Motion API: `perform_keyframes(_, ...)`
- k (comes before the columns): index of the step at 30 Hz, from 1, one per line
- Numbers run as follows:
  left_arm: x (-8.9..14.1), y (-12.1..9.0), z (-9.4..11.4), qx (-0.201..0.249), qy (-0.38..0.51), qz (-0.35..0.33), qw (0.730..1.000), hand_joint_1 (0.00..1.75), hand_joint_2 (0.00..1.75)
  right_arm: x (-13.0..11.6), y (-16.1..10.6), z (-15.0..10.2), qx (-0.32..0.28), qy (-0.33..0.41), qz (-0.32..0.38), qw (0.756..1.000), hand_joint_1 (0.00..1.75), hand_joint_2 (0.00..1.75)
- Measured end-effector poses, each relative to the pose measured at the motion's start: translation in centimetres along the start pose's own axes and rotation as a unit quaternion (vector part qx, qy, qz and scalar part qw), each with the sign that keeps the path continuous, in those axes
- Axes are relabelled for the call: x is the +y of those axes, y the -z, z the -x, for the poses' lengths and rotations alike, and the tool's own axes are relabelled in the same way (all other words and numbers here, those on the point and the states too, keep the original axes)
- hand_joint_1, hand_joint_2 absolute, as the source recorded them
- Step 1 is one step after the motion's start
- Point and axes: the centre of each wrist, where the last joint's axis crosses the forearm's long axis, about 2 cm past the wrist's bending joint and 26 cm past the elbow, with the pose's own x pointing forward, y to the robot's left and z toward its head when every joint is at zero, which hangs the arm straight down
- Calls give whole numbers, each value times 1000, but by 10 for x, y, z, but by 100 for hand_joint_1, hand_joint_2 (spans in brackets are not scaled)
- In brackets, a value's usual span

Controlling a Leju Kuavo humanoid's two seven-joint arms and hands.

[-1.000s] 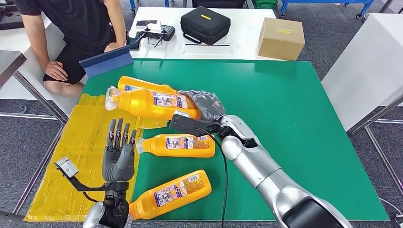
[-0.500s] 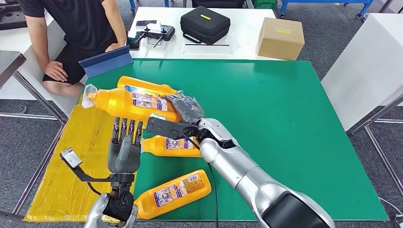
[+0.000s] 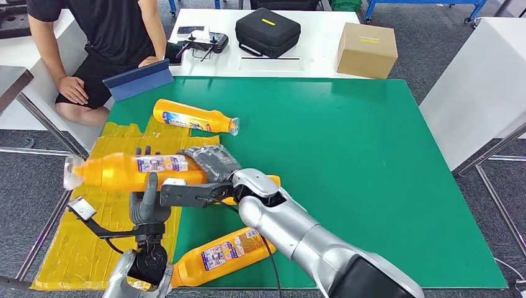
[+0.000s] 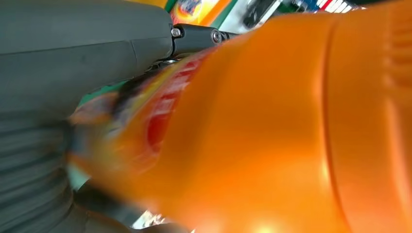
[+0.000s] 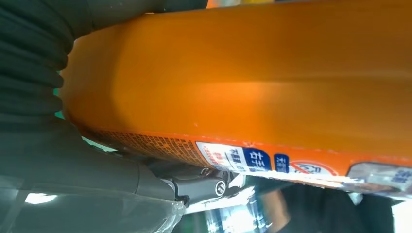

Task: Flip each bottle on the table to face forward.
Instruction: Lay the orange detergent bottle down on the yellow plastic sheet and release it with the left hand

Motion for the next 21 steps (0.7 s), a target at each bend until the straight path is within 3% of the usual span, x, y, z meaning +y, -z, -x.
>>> perform_keyframes(12, 17, -23, -6, -15, 23, -33, 999, 0, 175, 26, -23, -6, -34, -3, -34, 999, 168, 175)
perform_keyframes(16, 16, -26, -7, -19, 26, -35, 999, 168, 175, 28, -29, -5, -31, -1, -33, 999, 168, 175)
perform_keyframes(17, 16, -26, -8, -20, 26, -35, 999, 175, 175, 28, -31, -4, -29, -1, -33, 999, 169, 175)
perform_keyframes(21, 14, -27, -10, -28, 26, -35, 999, 175, 175, 29, -36, -2, -26, 0, -30, 999, 169, 175)
